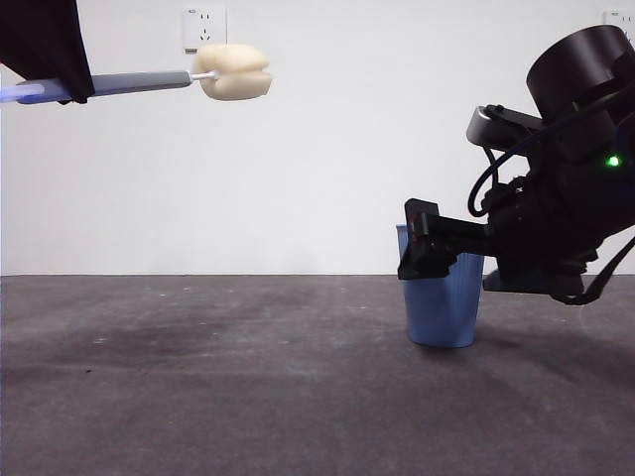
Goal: Pick up the cup brush,pick up the cup,insert the brush into the cup,clean the cup,put the cup brush back,put the cup back to the fixed position on the table
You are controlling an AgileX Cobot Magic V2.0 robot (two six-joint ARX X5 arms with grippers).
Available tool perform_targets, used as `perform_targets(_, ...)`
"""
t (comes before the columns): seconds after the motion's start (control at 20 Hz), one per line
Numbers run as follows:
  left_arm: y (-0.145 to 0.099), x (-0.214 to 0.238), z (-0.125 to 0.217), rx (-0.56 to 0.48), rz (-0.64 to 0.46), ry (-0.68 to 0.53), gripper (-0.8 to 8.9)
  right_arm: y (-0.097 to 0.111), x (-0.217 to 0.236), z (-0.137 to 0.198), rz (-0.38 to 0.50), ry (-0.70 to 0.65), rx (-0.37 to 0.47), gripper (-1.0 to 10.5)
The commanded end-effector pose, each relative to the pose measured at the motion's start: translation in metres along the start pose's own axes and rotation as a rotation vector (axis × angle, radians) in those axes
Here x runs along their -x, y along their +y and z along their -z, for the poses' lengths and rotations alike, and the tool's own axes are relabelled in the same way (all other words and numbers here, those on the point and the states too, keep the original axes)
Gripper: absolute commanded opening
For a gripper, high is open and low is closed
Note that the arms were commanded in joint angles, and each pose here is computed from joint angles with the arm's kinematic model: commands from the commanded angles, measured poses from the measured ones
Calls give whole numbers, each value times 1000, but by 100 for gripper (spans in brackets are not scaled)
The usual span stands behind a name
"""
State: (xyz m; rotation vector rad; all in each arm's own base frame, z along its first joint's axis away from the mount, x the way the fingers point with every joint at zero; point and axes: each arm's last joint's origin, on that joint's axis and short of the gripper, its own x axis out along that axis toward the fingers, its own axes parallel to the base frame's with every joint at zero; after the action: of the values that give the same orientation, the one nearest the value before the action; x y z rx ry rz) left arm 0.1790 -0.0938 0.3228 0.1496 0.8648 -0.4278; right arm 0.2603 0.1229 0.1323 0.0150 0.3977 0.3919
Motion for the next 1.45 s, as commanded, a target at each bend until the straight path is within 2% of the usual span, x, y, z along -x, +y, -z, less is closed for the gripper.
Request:
perform_targets(0.05, -1, -1, 1, -9, 4, 1, -9, 0, -3, 7, -3, 0, 10, 601)
perform_targets(0.3, -1, -1, 1, -7, 3, 1, -9, 0, -9, 10, -6, -34, 12, 323)
perform_targets(0.5, -1, -1, 1, -7, 2, 1, -9, 0, -9, 9, -6, -48, 23, 174)
perform_targets(0.65, 0, -1, 1, -10, 1, 5, -9, 0, -9, 9, -8, -49, 43, -18)
perform_targets(0.85, 0, -1, 5, -73, -4, 50, -9, 3, -1, 2, -11, -29, 51, -16)
perform_targets(0.95, 0, -1, 7, -125, -3, 71, -9, 8, 11, -9, -20, -1, 104, -17)
perform_targets(1.1, 0, -1, 7, -193, -1, 78, -9, 15, 36, -27, -37, 83, 204, -17)
perform_targets(1.25, 1, -3, 10, -289, 8, 113, -9, 21, 56, -43, -53, 253, 318, -17)
perform_targets(1.45, 0, -6, 18, -437, 43, 221, -9, 33, 69, -57, 4, 448, 529, -17)
